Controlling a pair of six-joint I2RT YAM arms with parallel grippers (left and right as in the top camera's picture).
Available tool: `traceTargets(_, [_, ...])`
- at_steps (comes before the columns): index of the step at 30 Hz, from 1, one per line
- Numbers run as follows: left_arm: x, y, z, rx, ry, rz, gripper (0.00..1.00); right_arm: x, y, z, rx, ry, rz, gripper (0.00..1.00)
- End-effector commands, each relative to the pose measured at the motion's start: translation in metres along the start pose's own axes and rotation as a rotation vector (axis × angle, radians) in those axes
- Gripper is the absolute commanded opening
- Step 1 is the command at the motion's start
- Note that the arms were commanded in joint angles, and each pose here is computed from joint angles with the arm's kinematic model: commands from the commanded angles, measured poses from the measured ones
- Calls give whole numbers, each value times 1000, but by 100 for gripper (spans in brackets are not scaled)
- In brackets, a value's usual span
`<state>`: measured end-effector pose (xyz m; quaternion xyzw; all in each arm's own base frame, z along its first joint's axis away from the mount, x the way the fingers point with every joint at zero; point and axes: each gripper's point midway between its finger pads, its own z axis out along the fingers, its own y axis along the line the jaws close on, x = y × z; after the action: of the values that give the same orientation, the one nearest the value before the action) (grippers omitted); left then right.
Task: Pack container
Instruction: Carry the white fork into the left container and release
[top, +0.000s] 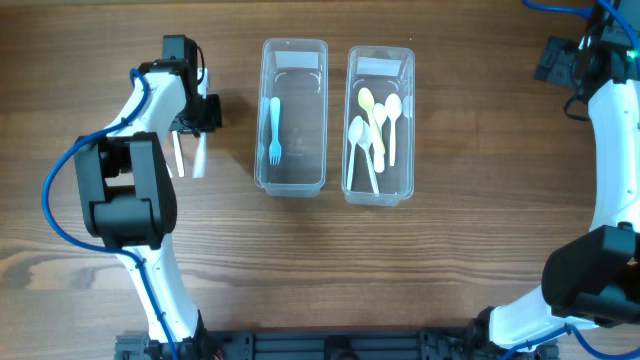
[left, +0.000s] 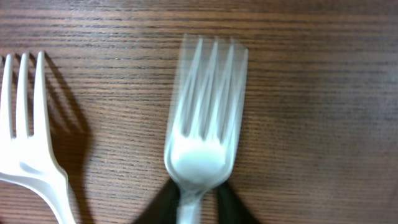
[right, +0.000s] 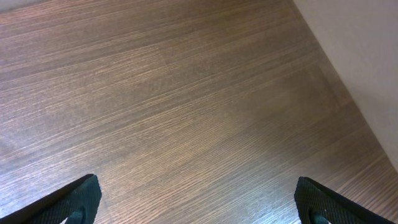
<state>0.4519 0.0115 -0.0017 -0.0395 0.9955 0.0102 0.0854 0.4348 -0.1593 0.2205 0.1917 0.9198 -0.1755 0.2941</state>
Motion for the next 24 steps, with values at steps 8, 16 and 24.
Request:
traceTargets(8, [8, 1, 0, 5, 28, -19, 4, -2, 0, 1, 14, -2, 4, 100])
traceTargets(16, [-31, 0, -60, 21, -141, -82, 4, -2, 0, 1, 14, -2, 4, 100])
traceTargets(24, [-56, -34, -154, 171, -336, -136, 4, -2, 0, 1, 14, -2, 4, 100])
